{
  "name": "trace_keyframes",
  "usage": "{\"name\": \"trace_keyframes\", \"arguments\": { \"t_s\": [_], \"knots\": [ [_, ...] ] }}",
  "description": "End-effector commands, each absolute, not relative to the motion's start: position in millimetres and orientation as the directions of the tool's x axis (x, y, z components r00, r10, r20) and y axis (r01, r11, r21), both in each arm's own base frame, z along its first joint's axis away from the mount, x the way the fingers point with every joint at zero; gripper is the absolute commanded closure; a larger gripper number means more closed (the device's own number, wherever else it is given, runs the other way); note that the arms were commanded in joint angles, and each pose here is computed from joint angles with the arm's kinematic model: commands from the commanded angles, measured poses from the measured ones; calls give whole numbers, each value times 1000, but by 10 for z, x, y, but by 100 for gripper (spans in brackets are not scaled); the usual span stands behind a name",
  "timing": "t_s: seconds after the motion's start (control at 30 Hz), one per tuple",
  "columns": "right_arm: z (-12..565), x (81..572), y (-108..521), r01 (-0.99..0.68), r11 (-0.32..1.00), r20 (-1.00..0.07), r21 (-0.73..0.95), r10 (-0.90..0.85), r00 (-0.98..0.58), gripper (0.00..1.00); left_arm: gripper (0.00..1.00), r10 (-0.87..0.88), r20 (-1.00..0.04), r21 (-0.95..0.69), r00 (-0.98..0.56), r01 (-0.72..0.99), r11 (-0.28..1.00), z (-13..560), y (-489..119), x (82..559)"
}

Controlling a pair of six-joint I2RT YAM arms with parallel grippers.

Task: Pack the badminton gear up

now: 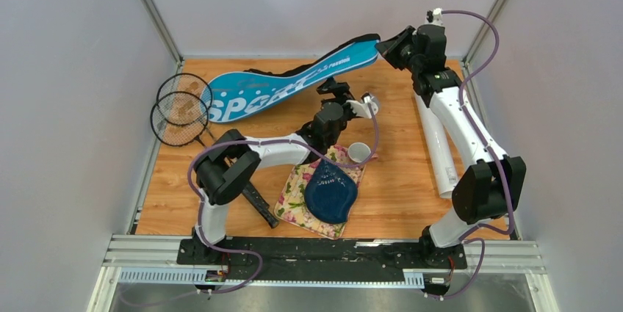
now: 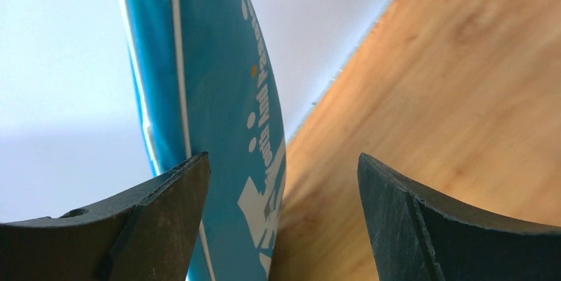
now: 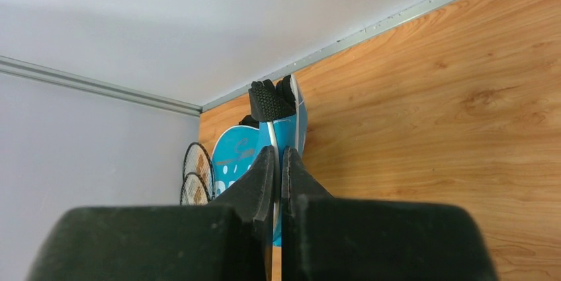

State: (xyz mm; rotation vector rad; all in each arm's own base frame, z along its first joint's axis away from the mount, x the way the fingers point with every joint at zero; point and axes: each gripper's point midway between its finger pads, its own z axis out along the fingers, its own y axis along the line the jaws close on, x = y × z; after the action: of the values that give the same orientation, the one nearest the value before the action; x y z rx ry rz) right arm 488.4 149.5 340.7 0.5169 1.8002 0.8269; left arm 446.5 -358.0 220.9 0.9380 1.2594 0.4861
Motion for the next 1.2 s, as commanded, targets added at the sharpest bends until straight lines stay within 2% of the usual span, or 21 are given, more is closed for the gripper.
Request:
{"name": "trace_keyframes", "arguments": {
  "t_s": [0.0,0.07,0.17,0.43,0.5,0.63,0.73,0.77,0.83,0.87,0.9,1.0,1.07,1.1,1.17],
  "knots": [
    [3579,4825,1423,-84,676,-660,732,673,-334,100,11,574,-762,647,299,344,680,2636,-3549,4019],
    [3576,4862,1409,-90,675,-660,733,672,-336,100,11,505,-797,604,332,464,648,2624,-3649,3817],
    [3577,4875,1427,-98,664,-650,742,674,-351,100,11,500,-805,593,320,475,651,2676,-3594,3777],
    [3597,4776,1502,-88,598,-581,797,716,-388,100,11,581,-763,645,282,383,662,2603,-3528,4301],
    [3600,4739,1521,-87,583,-565,808,722,-399,100,13,599,-755,652,266,394,648,2537,-3585,4423],
    [3665,4638,1555,-94,577,-560,811,720,-410,100,17,618,-748,664,244,296,687,2592,-3519,4651],
    [3635,4566,1547,-85,589,-564,803,708,-425,100,37,610,-749,662,260,250,707,2669,-3518,4726],
    [3643,4550,1534,-88,595,-571,799,704,-423,100,57,608,-748,662,267,242,709,2678,-3534,4738],
    [3619,4523,1504,-85,626,-597,775,682,-424,98,82,618,-741,670,262,234,704,2667,-3526,4752],
    [3625,4507,1482,-86,638,-608,765,672,-423,89,94,618,-742,669,260,229,707,2668,-3507,4755],
    [3570,4506,1420,-67,654,-613,753,662,-432,60,96,612,-747,663,258,231,712,2670,-3505,4742],
    [3465,4546,1143,9,680,-604,733,657,-451,4,100,590,-761,647,269,247,722,2687,-3469,4660],
    [3538,4558,1106,-25,672,-595,740,638,-489,3,100,569,-774,631,279,258,732,2706,-3428,4584],
    [3349,4591,1064,21,681,-564,732,623,-542,3,100,560,-777,626,287,270,731,2713,-3440,4553],
    [3470,4622,1121,-28,702,-586,711,571,-575,3,100,548,-785,616,287,280,736,2709,-3417,4517]
  ]
}}
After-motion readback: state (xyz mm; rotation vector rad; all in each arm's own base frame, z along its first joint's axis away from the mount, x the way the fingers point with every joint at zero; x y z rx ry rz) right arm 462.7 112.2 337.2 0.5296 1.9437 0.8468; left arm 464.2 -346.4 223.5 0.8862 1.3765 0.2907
